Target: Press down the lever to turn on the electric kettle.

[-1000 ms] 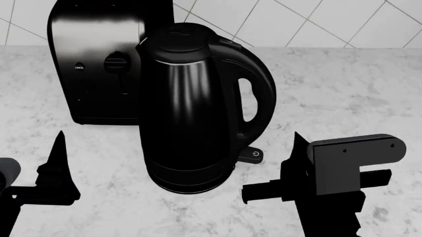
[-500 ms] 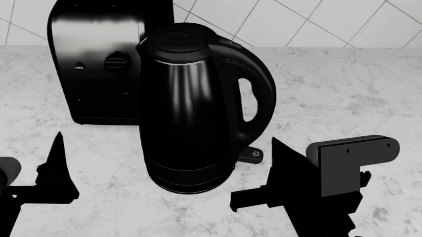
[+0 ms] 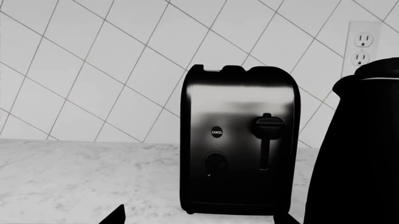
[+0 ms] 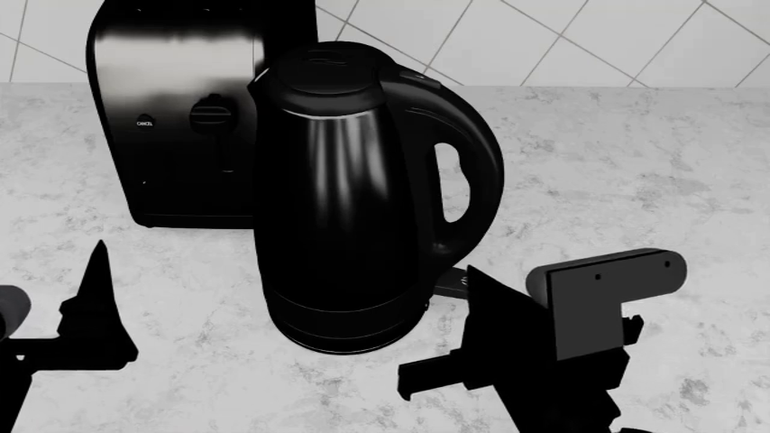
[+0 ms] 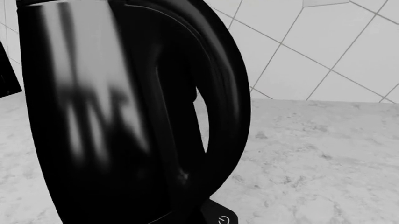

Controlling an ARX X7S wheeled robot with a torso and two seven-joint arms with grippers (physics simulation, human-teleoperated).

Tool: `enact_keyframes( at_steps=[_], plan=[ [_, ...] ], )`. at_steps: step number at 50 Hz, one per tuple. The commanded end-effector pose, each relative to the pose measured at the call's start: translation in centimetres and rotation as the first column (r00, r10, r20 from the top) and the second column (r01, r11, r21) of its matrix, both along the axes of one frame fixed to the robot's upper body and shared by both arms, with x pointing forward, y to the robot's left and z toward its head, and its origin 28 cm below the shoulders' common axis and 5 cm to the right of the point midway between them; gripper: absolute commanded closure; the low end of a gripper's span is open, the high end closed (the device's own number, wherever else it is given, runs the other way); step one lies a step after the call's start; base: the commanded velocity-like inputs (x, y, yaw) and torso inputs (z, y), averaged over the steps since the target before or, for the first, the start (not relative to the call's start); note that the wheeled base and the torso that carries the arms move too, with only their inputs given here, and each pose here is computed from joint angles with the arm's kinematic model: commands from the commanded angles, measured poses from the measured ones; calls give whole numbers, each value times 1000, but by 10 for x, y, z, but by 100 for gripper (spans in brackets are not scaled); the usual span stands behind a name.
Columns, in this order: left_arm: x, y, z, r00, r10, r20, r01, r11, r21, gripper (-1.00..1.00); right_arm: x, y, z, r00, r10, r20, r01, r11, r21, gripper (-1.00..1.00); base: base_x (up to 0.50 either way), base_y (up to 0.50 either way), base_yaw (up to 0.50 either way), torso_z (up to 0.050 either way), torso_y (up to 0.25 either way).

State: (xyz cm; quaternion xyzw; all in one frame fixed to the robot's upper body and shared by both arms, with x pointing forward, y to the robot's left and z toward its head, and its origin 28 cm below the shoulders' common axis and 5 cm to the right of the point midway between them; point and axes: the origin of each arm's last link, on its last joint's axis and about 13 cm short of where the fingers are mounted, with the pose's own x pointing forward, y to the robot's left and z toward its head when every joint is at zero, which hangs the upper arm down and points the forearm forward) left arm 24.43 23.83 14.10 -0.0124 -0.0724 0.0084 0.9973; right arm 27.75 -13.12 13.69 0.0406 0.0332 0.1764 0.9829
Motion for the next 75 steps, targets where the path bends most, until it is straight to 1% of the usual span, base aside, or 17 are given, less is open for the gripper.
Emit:
enact_keyframes(
  at_steps=[1,22,31,38,48,75],
  plan=[
    [1,2,-3,1000,6,-2,-6,1000,-3,-100,3,3,-6,999,17,-34,-17,1000,-13,100,0,0,0,0,0],
    [2,6,-5,1000,17,-4,-17,1000,3,-100,10,4,-5,1000,1,-26,-2,1000,-26,100,0,0,0,0,0],
    [1,7,-5,1000,17,-3,-17,1000,0,-100,24,0,-6,999,-29,-31,29,1000,-12,100,0,0,0,0,0],
    [2,7,-6,1000,19,-5,-19,1000,1,-100,34,-2,-13,997,-43,-64,42,999,-5,100,2,0,0,0,0],
    [2,7,-7,1000,18,-6,-18,1000,2,-100,36,2,-22,995,-13,-99,11,1000,-25,100,2,0,1,0,0],
    [0,7,-6,1000,20,-2,-20,1000,5,-100,39,1,-46,988,-21,-154,19,1000,-12,100,2,1,2,0,0]
  ],
)
